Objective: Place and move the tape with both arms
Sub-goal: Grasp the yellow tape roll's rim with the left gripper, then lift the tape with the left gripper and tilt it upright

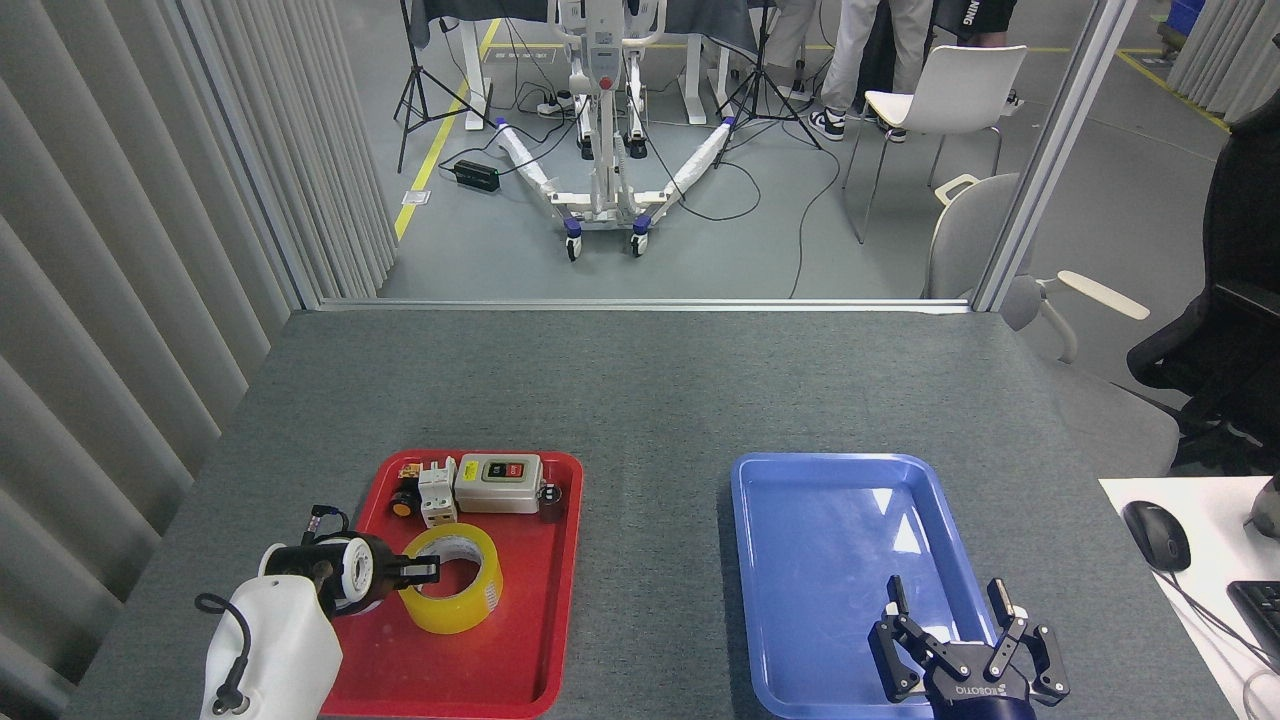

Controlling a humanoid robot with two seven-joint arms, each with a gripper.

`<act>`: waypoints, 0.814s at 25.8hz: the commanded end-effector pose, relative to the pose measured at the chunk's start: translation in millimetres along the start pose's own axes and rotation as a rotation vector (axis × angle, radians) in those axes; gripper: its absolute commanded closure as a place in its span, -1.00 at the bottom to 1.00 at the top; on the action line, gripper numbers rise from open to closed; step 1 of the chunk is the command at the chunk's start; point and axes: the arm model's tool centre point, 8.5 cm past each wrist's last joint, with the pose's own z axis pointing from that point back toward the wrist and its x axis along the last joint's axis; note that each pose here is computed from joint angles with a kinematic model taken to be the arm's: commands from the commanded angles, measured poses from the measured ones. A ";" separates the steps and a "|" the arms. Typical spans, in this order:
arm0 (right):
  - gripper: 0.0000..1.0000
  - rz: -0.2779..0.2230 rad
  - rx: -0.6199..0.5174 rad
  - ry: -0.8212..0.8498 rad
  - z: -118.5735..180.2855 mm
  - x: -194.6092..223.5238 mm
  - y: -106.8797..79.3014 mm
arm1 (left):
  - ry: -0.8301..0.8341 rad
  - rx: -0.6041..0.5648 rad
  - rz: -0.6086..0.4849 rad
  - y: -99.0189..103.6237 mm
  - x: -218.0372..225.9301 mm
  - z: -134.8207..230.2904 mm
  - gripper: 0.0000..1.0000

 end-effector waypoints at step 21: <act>-1.00 0.006 -0.005 0.001 -3.3 -2.5 -1.3 | -0.470 0.115 0.112 11.7 -0.4 49.3 0.63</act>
